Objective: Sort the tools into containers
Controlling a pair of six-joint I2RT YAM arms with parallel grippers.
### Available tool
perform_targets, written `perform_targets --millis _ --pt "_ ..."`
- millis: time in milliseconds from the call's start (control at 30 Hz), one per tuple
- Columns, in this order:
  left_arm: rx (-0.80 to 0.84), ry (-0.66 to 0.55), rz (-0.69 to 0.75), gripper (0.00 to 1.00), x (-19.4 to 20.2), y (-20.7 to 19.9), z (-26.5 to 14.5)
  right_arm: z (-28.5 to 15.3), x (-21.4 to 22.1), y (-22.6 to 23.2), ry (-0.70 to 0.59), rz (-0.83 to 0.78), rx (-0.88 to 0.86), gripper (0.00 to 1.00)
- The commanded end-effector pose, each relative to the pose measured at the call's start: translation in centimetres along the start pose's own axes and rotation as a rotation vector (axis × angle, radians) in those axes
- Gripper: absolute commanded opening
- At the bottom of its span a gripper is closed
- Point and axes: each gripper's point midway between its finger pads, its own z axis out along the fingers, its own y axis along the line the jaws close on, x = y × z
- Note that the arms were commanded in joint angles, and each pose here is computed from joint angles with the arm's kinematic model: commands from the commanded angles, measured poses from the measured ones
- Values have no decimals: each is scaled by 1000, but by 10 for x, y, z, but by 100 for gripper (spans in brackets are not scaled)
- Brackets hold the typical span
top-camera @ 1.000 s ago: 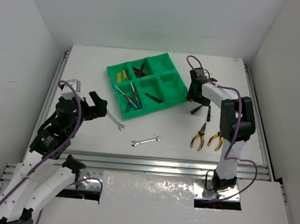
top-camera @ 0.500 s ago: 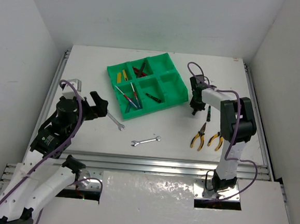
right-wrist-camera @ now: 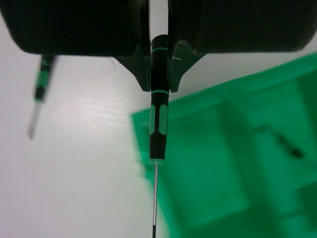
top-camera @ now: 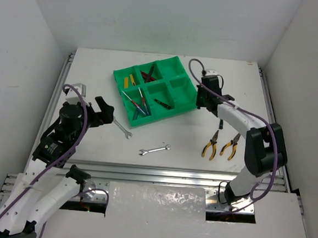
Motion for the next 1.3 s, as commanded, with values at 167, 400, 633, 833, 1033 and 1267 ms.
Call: perform_targets --millis 167,400,633,833,1033,1267 --pt "10 -27 3 100 -7 -2 4 -11 -8 142 -115 -665 -570 0" --pt "17 -29 3 100 -7 -3 3 -9 -8 172 -80 -753 -678 18" --pt "24 -24 6 100 -6 -4 4 -16 -50 156 -173 -661 -532 99" --pt "25 -37 2 100 -9 -3 1 -8 -67 28 -105 -215 -168 99" --pt "34 -34 4 100 -9 -5 2 1 -28 -23 11 -150 -85 99" --pt "44 -42 1 100 -9 -6 0 41 18 -96 268 -36 144 77"
